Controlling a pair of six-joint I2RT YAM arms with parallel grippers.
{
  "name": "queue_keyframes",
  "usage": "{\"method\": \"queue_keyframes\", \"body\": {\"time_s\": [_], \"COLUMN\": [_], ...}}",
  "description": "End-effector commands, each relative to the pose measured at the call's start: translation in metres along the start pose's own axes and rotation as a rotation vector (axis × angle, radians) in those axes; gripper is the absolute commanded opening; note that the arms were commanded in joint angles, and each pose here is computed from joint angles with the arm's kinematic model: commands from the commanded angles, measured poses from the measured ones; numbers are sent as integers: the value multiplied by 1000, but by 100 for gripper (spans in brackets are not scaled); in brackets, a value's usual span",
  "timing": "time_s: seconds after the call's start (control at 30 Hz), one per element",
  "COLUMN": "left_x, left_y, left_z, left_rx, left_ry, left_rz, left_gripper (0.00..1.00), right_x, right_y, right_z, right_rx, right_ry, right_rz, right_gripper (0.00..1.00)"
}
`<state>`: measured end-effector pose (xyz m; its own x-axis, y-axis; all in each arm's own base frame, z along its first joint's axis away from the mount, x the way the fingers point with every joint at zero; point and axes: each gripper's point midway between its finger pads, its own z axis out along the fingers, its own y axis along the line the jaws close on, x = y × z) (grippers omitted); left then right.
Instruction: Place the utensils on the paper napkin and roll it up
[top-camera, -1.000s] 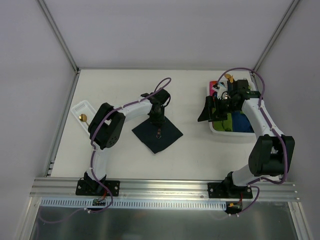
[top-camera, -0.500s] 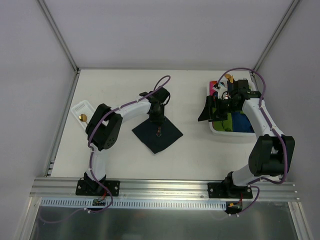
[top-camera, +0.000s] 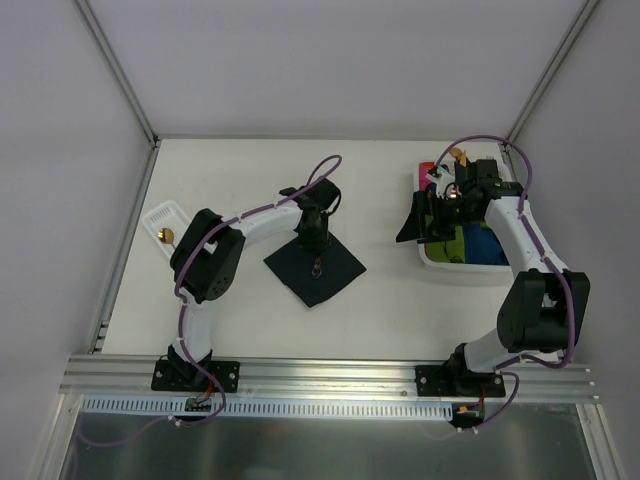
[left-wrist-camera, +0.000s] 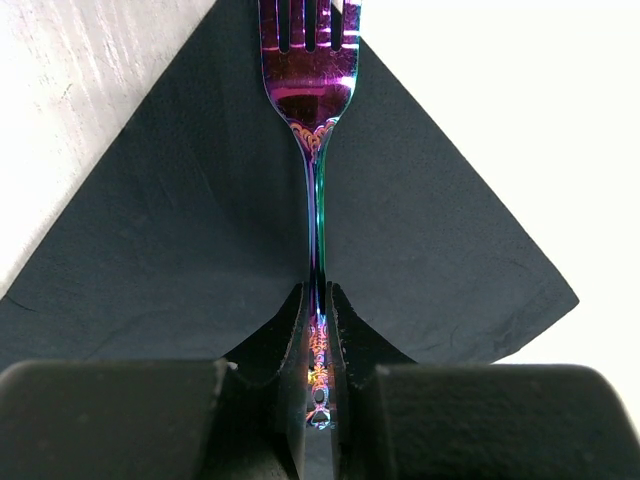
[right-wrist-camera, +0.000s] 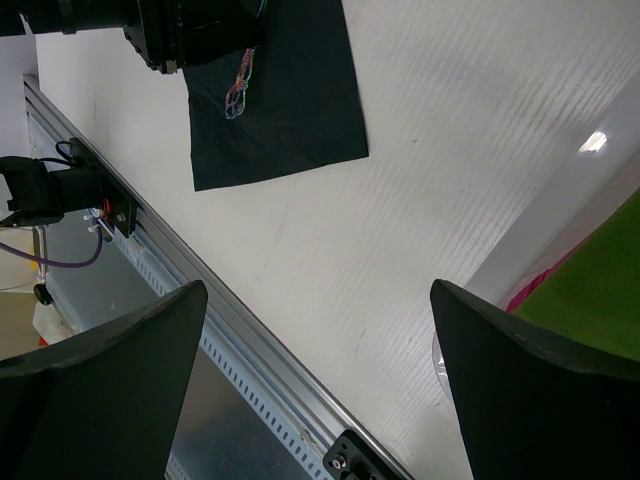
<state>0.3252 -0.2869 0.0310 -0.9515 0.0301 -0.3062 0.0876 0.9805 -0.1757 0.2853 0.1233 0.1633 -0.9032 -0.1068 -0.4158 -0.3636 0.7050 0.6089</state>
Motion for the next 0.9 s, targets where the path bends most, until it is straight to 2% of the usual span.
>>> {"method": "queue_keyframes", "body": {"time_s": [0.0, 0.87], "left_x": [-3, 22], "left_y": [-5, -5], "left_z": [-16, 4], "left_rx": [8, -5], "left_ry": [-35, 40], "left_rz": [3, -6], "left_gripper": [0, 0], "right_x": [-2, -1], "right_y": [2, -3], "right_z": [-1, 3], "right_rx": [-21, -27], "right_ry": [-7, 5], "right_rz": [9, 31], "right_gripper": [99, 99]}}
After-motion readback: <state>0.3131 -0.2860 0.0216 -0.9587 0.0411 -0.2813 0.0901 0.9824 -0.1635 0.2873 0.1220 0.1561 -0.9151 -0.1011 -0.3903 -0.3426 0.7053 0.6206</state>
